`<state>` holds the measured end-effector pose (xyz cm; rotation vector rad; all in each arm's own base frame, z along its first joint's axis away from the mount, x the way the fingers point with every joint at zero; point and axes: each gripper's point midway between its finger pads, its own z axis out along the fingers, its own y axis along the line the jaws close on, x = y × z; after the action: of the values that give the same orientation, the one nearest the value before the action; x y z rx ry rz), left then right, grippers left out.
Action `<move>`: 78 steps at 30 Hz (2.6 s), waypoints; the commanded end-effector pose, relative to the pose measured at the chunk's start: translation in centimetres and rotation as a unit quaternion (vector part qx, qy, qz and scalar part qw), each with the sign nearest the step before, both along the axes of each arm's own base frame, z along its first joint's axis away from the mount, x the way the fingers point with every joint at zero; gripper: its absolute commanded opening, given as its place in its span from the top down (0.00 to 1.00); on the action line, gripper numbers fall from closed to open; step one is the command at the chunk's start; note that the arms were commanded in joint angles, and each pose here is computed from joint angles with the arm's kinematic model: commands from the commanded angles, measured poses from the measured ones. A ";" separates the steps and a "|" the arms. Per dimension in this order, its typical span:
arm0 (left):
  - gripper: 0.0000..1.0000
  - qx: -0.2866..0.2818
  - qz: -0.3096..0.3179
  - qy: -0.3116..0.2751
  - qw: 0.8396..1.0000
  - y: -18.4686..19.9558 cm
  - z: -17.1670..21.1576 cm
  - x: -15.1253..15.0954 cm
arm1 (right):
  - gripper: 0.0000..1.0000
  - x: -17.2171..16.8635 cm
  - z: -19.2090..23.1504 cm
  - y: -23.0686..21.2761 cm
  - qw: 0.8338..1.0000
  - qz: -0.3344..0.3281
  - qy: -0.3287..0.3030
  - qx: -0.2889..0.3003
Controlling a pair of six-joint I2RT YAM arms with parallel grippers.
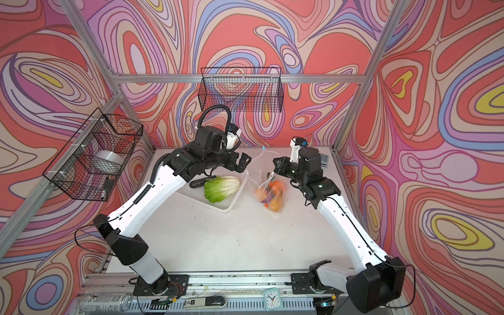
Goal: Place the food in the zip-top bag and seal the zipper
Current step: 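Move the left gripper back over the basket toward the eggplant, then lower the left gripper onto the eggplant and close it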
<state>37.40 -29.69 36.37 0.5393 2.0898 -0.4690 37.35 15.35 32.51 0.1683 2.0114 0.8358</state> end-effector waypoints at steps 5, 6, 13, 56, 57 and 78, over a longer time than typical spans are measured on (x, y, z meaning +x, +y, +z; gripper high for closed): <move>0.00 -0.037 0.123 0.025 0.991 7.8 -2.2 3.2 | 1.00 0.0 0.3 0.2 1.000 0.003 -0.012 0.006; 0.00 -0.042 0.135 0.034 0.989 9.1 -2.7 3.5 | 1.00 0.0 0.3 0.2 1.000 0.004 -0.012 0.006; 0.00 0.044 0.145 0.064 0.986 17.7 -7.6 5.1 | 1.00 -0.2 0.1 0.0 1.000 0.002 -0.012 -0.001; 0.11 0.296 -0.004 0.267 0.917 23.0 -32.6 9.4 | 1.00 -0.2 0.5 -0.5 1.000 -0.008 -0.011 -0.017; 0.12 0.297 -0.008 0.270 0.916 22.8 -32.8 9.3 | 1.00 -0.3 0.5 -0.5 1.000 -0.008 -0.010 -0.017; 0.68 0.294 -0.028 0.262 0.919 20.8 -31.0 8.4 | 1.00 -0.4 0.6 -0.5 1.000 -0.009 -0.010 -0.012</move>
<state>46.53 -8.47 3.70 0.8644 2.7679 0.0183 37.08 14.84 31.84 0.1751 2.0254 0.7986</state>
